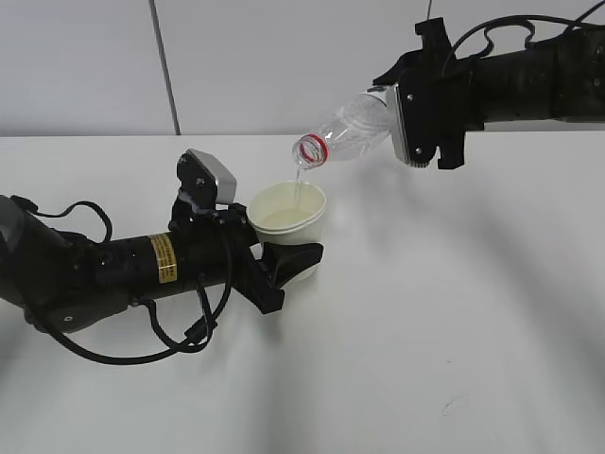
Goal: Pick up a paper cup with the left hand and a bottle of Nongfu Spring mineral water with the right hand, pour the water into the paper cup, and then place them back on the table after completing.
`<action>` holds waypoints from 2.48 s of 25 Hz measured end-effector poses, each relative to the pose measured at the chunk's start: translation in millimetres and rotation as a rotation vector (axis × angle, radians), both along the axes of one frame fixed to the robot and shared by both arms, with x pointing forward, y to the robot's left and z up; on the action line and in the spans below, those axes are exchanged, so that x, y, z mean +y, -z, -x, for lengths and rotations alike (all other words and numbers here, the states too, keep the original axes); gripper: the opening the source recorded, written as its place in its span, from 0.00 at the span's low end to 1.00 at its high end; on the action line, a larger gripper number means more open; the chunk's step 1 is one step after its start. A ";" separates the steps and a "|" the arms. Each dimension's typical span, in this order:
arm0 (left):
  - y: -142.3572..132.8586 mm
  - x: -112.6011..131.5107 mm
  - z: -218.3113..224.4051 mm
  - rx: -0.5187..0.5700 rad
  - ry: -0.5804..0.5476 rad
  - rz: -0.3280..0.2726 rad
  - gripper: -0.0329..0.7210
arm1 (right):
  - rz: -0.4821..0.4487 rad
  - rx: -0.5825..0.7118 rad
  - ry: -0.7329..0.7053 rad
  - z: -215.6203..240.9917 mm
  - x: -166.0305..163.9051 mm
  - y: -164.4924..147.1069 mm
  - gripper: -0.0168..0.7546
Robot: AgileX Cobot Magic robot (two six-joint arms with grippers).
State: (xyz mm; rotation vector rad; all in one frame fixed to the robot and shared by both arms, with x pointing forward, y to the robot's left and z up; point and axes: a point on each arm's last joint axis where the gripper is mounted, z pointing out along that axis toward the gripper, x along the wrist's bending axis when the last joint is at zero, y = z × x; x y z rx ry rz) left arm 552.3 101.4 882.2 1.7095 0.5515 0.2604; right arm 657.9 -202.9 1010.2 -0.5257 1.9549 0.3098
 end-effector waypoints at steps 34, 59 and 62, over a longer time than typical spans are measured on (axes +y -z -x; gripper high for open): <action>0.9 2.5 -3.8 0.018 -0.054 -0.001 0.58 | -0.573 0.317 0.306 0.0 0.1 -0.1 0.59; 0.6 10.0 -10.2 0.030 -0.117 0.011 0.58 | -1.035 0.628 0.595 10.2 -4.1 20.6 0.59; 0.9 13.8 -12.5 0.032 -0.131 0.009 0.58 | -1.075 0.660 0.593 12.7 -5.9 24.1 0.59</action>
